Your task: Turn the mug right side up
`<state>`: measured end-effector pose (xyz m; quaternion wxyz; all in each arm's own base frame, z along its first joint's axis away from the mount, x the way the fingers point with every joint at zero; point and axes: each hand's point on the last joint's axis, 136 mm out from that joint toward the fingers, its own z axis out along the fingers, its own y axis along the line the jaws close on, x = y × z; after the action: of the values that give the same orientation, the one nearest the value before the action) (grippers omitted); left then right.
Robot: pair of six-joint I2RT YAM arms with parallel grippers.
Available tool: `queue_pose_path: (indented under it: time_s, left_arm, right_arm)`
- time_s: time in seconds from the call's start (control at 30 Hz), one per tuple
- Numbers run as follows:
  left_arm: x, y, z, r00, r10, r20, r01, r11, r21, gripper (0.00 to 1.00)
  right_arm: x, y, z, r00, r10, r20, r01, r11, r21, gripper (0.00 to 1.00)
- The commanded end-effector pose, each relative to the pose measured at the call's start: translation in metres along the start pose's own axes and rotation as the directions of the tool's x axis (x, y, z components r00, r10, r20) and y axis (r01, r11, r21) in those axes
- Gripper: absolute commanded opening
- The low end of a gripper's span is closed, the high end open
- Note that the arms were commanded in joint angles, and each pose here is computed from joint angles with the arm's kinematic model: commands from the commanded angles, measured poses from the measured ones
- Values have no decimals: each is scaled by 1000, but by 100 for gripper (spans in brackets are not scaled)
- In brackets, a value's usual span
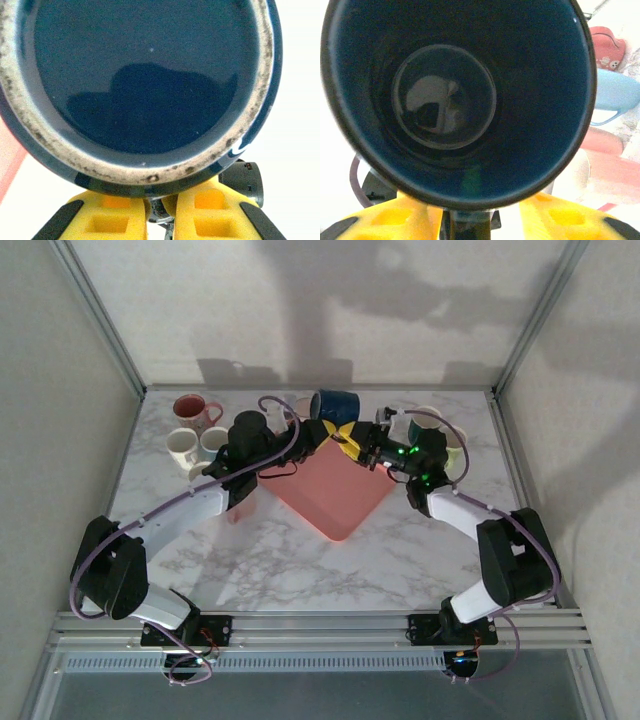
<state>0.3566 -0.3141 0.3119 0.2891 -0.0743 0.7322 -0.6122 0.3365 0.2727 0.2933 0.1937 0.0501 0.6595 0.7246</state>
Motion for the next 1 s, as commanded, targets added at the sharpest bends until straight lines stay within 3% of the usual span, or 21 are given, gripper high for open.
queue_pose_path:
  time_s: [0.0, 0.13, 0.3, 0.33, 0.4, 0.47, 0.57, 0.83, 0.97]
  left_arm:
    - [-6, -45, -4, 997, 75, 30, -79, 985, 152, 0]
    - [-3, -43, -3, 997, 70, 26, -74, 986, 152, 0]
    - [0, -36, -3, 997, 74, 20, -76, 988, 133, 0]
    - [0, -33, -3, 996, 82, 16, -84, 989, 122, 6]
    - [2, -26, -2, 993, 121, 3, -121, 990, 76, 29]
    - [2, -20, -2, 983, 182, -13, -182, 983, 21, 47]
    - [4, -6, -4, 963, 263, -55, -266, 961, -69, 60]
    - [3, 13, -23, 878, 467, -107, -480, 857, -187, 69]
    - [3, 15, -34, 812, 567, -137, -583, 785, -209, 70]
  right_arm:
    - [-8, 21, 6, 999, -20, 33, 22, 998, -66, 39]
    - [-11, 22, 6, 999, -11, 50, 15, 997, -80, 33]
    - [-11, 23, 6, 998, -22, 54, 26, 997, -79, 17]
    - [-11, 24, 6, 998, -34, 55, 38, 996, -76, 12]
    - [-10, 22, 3, 996, -65, 57, 67, 997, -39, 0]
    - [-8, 21, -1, 991, -120, 55, 119, 993, 13, 0]
    - [-5, 22, -11, 977, -209, 43, 203, 973, 111, 0]
    - [0, 20, -67, 941, -339, 23, 309, 881, 359, 0]
    - [7, 6, -114, 920, -392, -10, 325, 748, 579, 0]
